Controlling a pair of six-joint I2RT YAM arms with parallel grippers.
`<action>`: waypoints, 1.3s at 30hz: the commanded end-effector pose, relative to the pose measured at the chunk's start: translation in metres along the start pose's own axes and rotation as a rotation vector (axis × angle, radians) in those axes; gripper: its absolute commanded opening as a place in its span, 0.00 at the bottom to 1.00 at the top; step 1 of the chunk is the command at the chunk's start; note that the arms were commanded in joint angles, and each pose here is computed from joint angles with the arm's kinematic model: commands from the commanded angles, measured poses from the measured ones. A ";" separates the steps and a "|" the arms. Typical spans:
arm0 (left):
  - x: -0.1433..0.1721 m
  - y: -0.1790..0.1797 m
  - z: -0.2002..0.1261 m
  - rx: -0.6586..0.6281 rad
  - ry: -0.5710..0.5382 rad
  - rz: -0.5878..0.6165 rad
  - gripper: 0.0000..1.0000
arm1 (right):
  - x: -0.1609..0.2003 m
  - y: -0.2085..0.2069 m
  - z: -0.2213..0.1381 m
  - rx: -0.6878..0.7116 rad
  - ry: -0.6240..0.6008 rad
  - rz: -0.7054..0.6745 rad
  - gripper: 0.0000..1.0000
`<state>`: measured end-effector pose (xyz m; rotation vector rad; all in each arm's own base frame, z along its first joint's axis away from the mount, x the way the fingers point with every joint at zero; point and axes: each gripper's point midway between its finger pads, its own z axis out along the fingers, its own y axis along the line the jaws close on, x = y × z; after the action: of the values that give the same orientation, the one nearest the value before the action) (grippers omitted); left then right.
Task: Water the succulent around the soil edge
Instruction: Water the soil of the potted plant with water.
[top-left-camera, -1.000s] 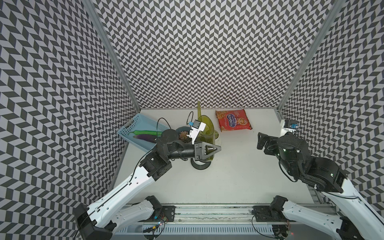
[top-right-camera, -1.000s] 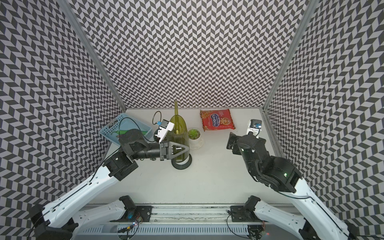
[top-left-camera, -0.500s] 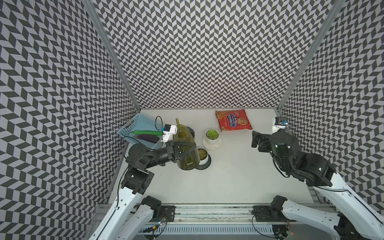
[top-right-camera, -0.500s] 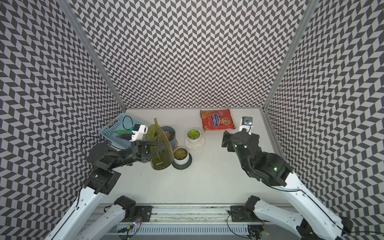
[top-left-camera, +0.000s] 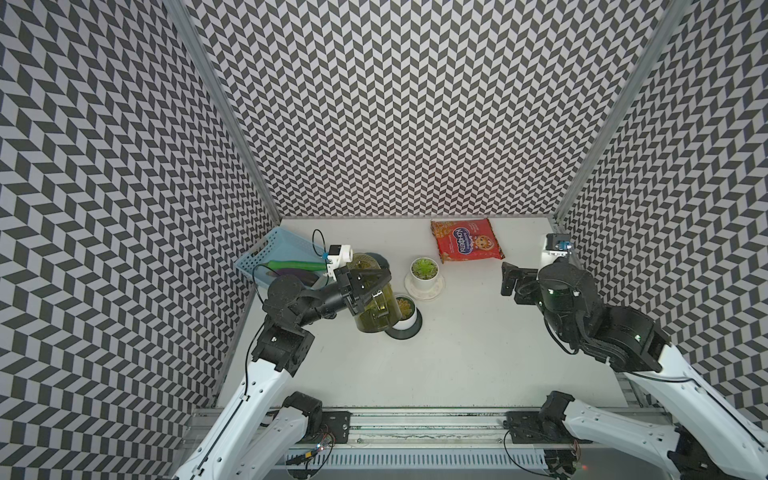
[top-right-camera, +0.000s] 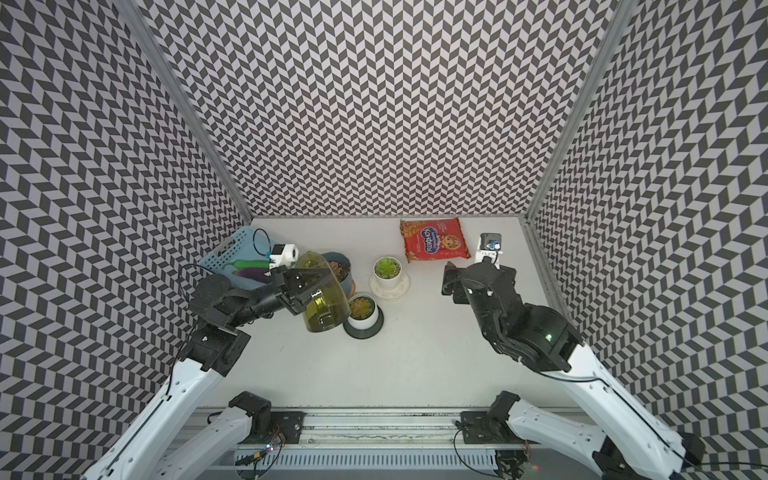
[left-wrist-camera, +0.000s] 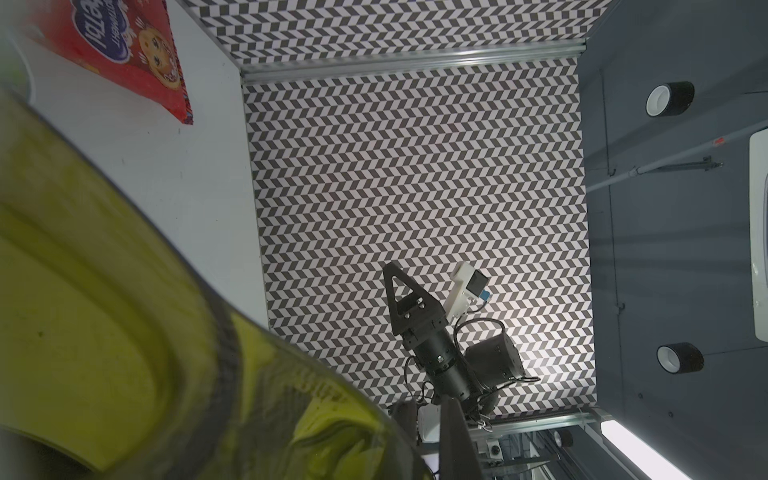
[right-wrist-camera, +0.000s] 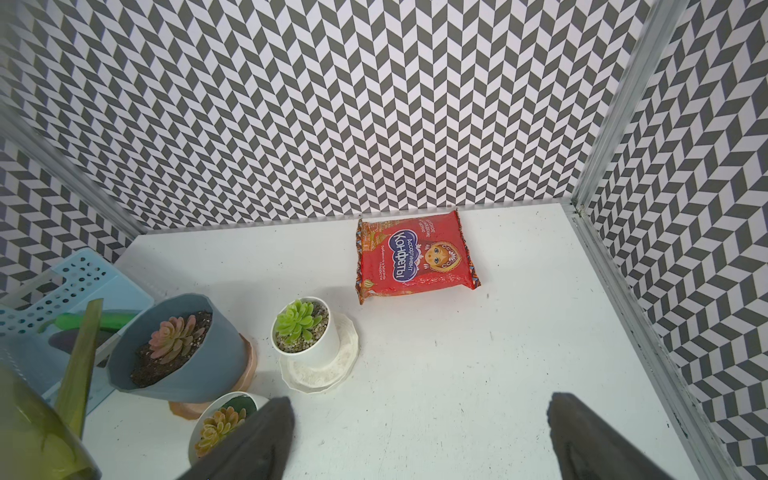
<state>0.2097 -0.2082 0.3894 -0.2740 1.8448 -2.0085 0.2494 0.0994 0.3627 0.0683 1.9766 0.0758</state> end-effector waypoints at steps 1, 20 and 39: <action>-0.004 -0.025 -0.003 0.052 -0.084 0.144 0.00 | -0.019 0.003 -0.005 -0.009 -0.038 0.015 1.00; 0.015 0.003 0.024 0.090 -0.208 0.103 0.00 | -0.065 -0.020 -0.032 0.073 -0.120 0.025 1.00; 0.014 -0.004 0.023 0.203 -0.218 -0.039 0.00 | -0.059 -0.022 -0.033 0.065 -0.116 0.046 1.00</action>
<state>0.2136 -0.2448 0.3586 -0.4919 1.6593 -1.9904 0.2434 0.0753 0.4233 0.1261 1.8839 0.0192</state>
